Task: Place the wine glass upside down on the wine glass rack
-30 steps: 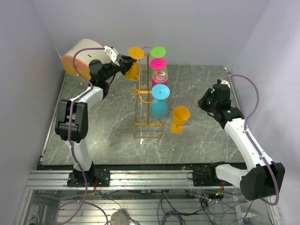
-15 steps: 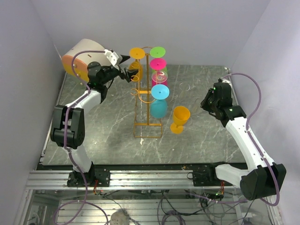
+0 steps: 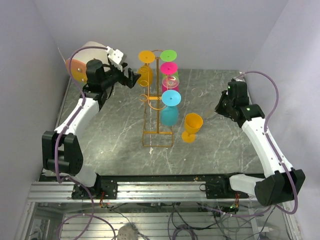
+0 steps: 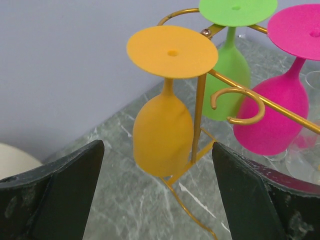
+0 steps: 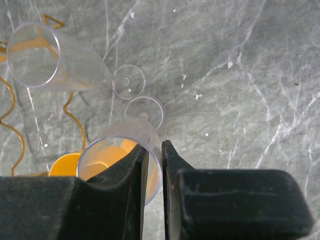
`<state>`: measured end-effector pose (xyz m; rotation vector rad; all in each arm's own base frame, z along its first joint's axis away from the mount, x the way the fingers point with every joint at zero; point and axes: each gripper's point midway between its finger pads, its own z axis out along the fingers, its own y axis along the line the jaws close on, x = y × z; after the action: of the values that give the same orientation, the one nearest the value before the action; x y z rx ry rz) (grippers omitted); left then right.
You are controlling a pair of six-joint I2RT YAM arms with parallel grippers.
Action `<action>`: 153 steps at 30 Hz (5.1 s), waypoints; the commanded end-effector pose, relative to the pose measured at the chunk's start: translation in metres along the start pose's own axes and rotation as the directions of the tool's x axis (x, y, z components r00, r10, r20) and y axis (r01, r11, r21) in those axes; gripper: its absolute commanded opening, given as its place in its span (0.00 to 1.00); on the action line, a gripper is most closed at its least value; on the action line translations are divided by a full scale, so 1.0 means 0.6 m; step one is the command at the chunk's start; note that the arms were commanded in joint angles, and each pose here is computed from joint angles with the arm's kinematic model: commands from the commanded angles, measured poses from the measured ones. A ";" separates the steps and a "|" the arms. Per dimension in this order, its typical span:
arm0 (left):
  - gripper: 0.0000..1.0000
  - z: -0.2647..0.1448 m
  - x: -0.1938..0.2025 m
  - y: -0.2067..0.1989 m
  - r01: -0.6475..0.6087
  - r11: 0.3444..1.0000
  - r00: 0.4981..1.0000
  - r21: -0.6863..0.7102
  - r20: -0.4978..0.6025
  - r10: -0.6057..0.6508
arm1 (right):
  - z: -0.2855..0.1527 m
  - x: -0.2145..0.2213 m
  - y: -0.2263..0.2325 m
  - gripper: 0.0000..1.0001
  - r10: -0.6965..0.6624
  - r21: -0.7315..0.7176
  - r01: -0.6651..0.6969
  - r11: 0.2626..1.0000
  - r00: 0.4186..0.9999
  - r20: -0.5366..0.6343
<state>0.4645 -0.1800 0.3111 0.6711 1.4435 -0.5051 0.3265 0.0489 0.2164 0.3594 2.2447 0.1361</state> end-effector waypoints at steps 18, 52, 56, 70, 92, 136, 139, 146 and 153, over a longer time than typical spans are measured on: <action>1.00 -0.162 -0.069 -0.035 0.208 0.960 0.862 -0.186 -0.429 -0.270 | -0.054 0.072 -0.071 0.00 0.128 0.324 -0.024 0.946 0.945 -0.302; 1.00 -0.177 -0.229 -0.118 0.476 0.879 0.824 -0.041 -0.329 -0.461 | -0.134 -0.176 -0.052 0.00 -0.073 0.227 0.008 0.974 0.957 0.282; 1.00 -0.191 -0.283 -0.104 0.519 0.844 0.808 -0.134 -0.244 -0.536 | -0.179 -0.240 -0.042 0.00 -0.084 0.189 -0.005 0.982 0.885 0.459; 1.00 -0.099 -0.389 -0.148 0.966 0.199 0.223 0.165 -0.143 -0.964 | -0.270 -0.380 0.094 0.00 0.083 -0.197 0.123 0.973 0.610 0.788; 0.89 0.126 -0.350 -0.282 0.985 -0.139 -0.107 0.105 -0.265 -0.958 | -0.287 -0.367 0.223 0.00 0.268 -0.367 0.151 0.918 0.447 0.853; 0.28 0.177 -0.342 -0.210 0.972 -0.120 -0.087 0.201 -0.166 -0.982 | -0.286 -0.260 0.322 0.00 0.243 -0.420 0.243 0.874 0.530 0.812; 0.16 0.175 -0.348 -0.210 0.970 -0.115 -0.080 0.216 -0.166 -0.983 | -0.283 -0.251 0.332 0.00 0.225 -0.411 0.260 0.874 0.534 0.815; 0.07 0.157 -0.381 -0.186 0.957 -0.036 0.000 0.288 -0.124 -0.992 | -0.267 -0.213 0.374 0.00 0.125 -0.373 0.350 0.859 0.563 0.817; 0.07 0.081 -0.461 -0.154 0.833 0.224 0.285 0.506 -0.047 -0.957 | -0.260 -0.190 0.397 0.04 0.065 -0.372 0.413 0.831 0.592 0.803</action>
<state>0.4408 -0.3445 0.4971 -0.3546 1.6333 -1.9420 0.3356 0.2269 0.4553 -0.0333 1.2164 0.3603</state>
